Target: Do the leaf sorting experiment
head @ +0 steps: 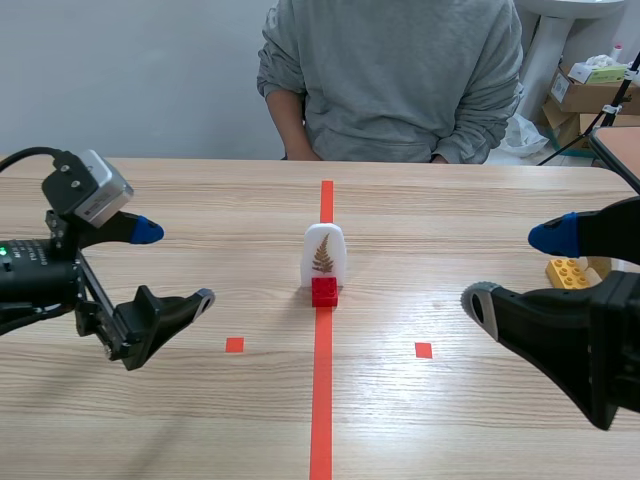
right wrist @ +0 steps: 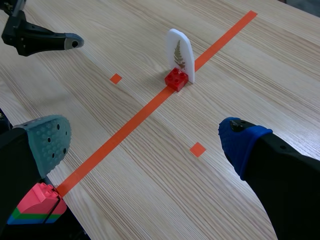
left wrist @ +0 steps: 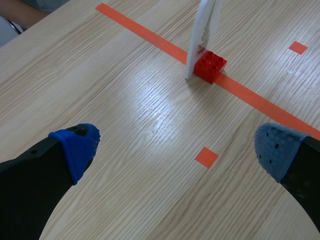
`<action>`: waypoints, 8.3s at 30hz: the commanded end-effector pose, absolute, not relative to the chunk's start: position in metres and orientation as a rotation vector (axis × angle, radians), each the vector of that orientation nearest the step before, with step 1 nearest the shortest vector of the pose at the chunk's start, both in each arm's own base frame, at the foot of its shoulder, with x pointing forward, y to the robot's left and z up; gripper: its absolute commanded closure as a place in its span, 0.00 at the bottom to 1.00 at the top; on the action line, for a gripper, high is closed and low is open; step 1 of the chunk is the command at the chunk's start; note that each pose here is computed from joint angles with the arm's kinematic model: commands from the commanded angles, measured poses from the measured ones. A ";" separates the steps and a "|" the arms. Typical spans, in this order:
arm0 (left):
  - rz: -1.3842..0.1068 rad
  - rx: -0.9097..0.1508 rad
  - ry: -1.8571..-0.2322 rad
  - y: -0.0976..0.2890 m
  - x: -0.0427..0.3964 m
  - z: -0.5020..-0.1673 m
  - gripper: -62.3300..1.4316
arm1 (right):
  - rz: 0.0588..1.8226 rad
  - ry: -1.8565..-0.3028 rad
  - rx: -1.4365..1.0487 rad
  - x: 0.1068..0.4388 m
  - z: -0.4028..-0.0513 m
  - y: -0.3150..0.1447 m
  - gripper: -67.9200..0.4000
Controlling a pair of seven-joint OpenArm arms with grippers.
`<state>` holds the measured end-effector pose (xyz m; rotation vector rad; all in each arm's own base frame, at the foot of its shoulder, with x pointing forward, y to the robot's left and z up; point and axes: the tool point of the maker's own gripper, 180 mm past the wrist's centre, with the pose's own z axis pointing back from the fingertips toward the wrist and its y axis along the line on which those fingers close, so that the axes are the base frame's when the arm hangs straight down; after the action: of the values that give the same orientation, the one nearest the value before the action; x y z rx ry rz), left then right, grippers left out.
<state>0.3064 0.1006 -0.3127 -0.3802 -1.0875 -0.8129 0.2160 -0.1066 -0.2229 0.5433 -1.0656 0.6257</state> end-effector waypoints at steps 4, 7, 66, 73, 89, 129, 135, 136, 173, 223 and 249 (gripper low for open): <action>-0.805 -0.426 -1.134 0.080 0.323 -0.306 0.00 | 0.632 -1.091 0.544 0.219 -0.218 -0.107 0.10; -0.806 -0.446 -1.128 0.068 0.330 -0.312 0.00 | 0.631 -1.092 0.545 0.219 -0.218 -0.107 0.10; -0.850 -0.423 -1.151 -0.055 0.387 -0.353 0.59 | 0.610 -1.101 0.540 0.220 -0.219 -0.106 0.10; -0.853 -0.424 -1.152 -0.056 0.386 -0.354 0.79 | 0.610 -1.101 0.540 0.220 -0.219 -0.106 0.10; -0.866 -0.401 -1.153 -0.050 0.387 -0.353 0.91 | 0.611 -1.100 0.539 0.220 -0.220 -0.106 0.10; 0.054 0.109 -1.236 0.306 0.463 -0.292 0.91 | 0.613 -1.099 0.534 0.220 -0.220 -0.107 0.10; 0.026 0.184 -1.184 0.319 0.461 -0.304 0.91 | 0.613 -1.099 0.535 0.220 -0.220 -0.107 0.10; 0.022 0.191 -1.176 0.320 0.460 -0.307 0.91 | 0.613 -1.099 0.535 0.220 -0.220 -0.107 0.10; 0.014 0.293 -1.134 0.335 0.431 -0.340 0.01 | 0.615 -1.121 0.534 0.224 -0.215 -0.106 0.10; -0.469 -0.382 -1.238 0.135 0.256 -0.227 0.00 | 0.632 -1.104 0.503 0.223 -0.220 -0.109 0.10; -0.473 -0.448 -1.199 0.140 0.236 -0.230 0.00 | 0.569 -1.074 0.491 0.226 -0.241 -0.125 0.10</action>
<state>0.2338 0.1424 -0.2363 -0.4300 -1.1689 -0.4812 0.2222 -0.1266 -0.2507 0.4803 -1.0370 0.5577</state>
